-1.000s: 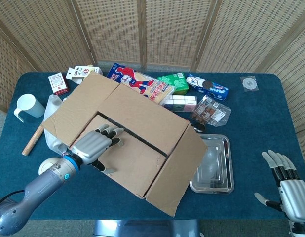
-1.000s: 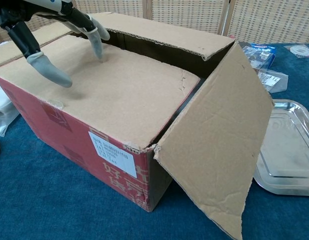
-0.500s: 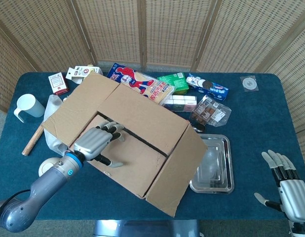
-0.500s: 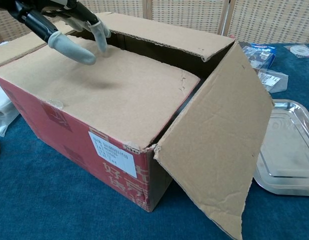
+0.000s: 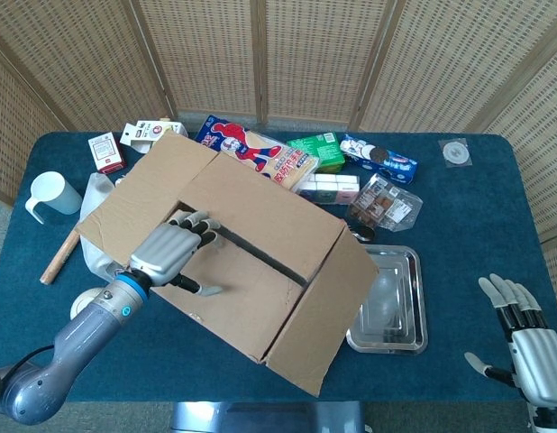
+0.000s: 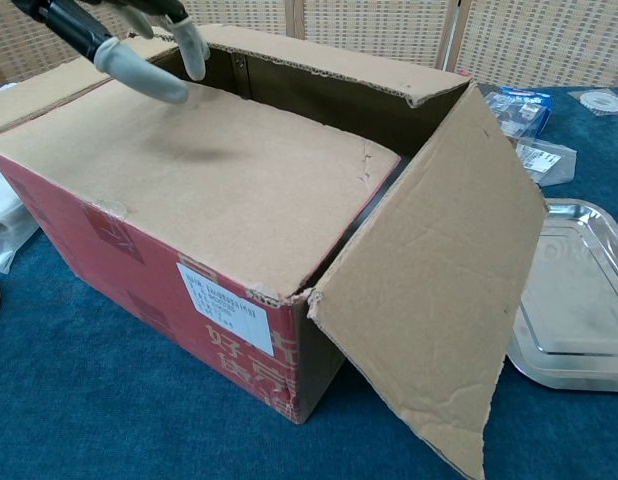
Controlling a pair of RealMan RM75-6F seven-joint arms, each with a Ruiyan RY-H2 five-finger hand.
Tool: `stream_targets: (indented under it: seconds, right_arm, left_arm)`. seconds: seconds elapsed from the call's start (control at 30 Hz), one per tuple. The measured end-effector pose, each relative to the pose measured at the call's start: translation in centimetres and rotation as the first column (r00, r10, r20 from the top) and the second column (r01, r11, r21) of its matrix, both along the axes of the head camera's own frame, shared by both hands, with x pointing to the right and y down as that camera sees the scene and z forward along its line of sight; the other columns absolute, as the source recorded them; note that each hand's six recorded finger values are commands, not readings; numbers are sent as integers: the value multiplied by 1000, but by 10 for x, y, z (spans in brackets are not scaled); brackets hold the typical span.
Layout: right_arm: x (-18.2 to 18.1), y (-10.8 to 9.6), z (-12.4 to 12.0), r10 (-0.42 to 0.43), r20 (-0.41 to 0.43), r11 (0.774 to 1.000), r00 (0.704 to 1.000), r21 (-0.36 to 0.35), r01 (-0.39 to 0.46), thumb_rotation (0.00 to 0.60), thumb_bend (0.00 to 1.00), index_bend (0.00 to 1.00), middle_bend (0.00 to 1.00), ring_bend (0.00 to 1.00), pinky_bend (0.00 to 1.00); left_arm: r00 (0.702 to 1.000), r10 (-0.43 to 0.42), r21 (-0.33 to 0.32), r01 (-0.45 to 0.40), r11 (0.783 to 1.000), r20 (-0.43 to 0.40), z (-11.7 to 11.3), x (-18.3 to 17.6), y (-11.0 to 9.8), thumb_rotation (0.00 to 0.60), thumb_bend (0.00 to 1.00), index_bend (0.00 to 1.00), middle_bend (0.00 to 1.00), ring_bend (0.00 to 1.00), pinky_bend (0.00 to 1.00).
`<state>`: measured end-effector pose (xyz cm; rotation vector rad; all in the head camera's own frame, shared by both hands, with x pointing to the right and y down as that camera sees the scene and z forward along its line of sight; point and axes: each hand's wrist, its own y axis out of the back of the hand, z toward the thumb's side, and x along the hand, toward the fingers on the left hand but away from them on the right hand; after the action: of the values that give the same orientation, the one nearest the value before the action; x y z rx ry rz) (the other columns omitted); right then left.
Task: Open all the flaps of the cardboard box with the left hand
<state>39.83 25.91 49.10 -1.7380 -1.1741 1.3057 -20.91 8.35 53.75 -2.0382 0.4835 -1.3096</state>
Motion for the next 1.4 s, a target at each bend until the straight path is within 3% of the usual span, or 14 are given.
stream_targets:
  seconds: [0.5, 0.9, 1.17, 1.4]
  right_arm:
    - [0, 0, 2, 0, -4, 1000, 1000, -4, 0, 600, 0, 0, 0, 0, 0]
    - [0, 0, 1, 2, -3, 1000, 1000, -2, -2, 600, 0, 0, 0, 0, 0]
    - [0, 0, 1, -1, -4, 1000, 1000, -2, 1, 600, 0, 0, 0, 0, 0]
    - [-1, 0, 2, -4, -8, 1000, 1000, -4, 4, 600, 0, 0, 0, 0, 0]
  left_arm:
    - [999, -21, 93, 19, 995, 24, -3, -5, -13, 313, 0, 267, 35, 0, 91]
    - [999, -19, 49, 17, 999, 45, 4, -12, -2, 318, 0, 262, 78, 6, 139]
    - [1000, -3, 34, 2, 999, 29, -1, -20, 8, 322, 0, 262, 154, 108, 262]
    - [999, -11, -10, 12, 1000, 33, 6, -37, 15, 317, 0, 262, 198, 148, 278]
